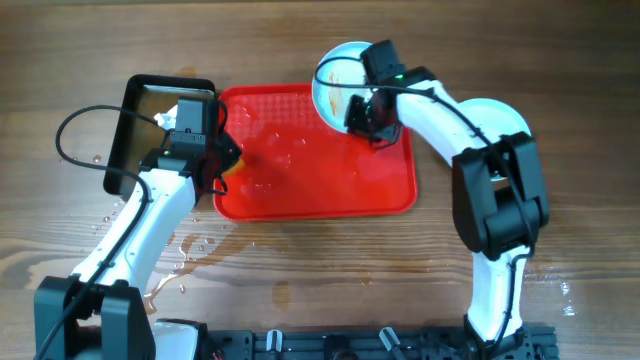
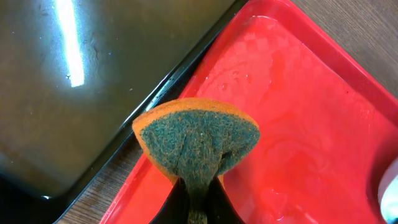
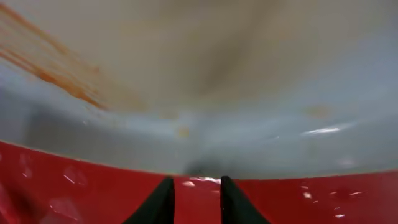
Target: Clean dirty plates on tray and stack at the side
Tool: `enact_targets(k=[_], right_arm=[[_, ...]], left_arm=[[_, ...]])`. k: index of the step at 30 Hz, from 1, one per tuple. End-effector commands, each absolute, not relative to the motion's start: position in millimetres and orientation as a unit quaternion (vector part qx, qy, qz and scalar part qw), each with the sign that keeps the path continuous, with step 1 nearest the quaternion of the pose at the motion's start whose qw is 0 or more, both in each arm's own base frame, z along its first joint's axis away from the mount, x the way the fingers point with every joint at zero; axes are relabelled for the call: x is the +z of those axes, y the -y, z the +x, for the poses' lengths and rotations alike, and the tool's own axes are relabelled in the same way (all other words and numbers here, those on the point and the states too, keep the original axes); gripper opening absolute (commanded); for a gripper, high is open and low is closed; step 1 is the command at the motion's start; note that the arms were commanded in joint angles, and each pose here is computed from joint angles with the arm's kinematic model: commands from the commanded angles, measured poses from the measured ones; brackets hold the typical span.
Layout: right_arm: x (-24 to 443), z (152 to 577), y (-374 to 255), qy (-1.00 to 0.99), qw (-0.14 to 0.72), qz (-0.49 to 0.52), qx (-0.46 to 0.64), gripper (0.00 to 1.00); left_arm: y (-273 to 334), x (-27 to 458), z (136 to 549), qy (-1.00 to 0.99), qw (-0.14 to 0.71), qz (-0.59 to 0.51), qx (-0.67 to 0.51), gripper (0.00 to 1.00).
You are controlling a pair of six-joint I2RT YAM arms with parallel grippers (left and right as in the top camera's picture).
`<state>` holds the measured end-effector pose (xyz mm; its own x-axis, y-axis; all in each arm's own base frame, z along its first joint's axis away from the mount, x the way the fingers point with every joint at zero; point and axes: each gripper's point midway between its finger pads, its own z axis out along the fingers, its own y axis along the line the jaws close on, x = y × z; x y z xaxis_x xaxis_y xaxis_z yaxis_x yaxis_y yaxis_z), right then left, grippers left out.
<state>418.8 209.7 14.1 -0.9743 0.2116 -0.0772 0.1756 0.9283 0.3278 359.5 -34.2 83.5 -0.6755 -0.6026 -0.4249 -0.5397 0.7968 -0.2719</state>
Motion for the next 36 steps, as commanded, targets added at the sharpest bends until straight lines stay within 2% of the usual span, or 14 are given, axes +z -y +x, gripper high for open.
enact_targets(k=[1,4,11,17,21,24,27,36], right_arm=[[2,410,-222,-0.984,0.039,0.094,0.148,0.25],[3,395,-237,-0.984,0.018,0.069,0.163,0.25],[21,378,-248,-0.982,-0.003,0.028,0.188,0.12],[85,416,-220,-0.976,0.103,0.048,0.187,0.14],[102,451,-194,-0.969,0.186,0.063,0.15,0.2],[93,462,-190,-0.969,0.205,0.047,0.127,0.2],[73,460,-195,-0.975,0.19,0.035,0.115,0.21],[21,420,-229,-0.989,0.115,-0.031,0.085,0.21]], left_arm=[[34,88,361,-0.911,0.259,-0.313,-0.069,0.04],[34,88,361,-0.911,0.259,-0.313,-0.069,0.04],[34,88,360,-0.912,0.257,-0.313,-0.068,0.04],[34,88,360,-0.912,0.257,-0.313,-0.068,0.04],[34,88,361,-0.911,0.259,-0.313,-0.069,0.04],[35,89,362,-0.911,0.26,-0.313,-0.069,0.04],[35,89,362,-0.911,0.261,-0.313,-0.07,0.04],[35,89,362,-0.91,0.262,-0.313,-0.07,0.04]])
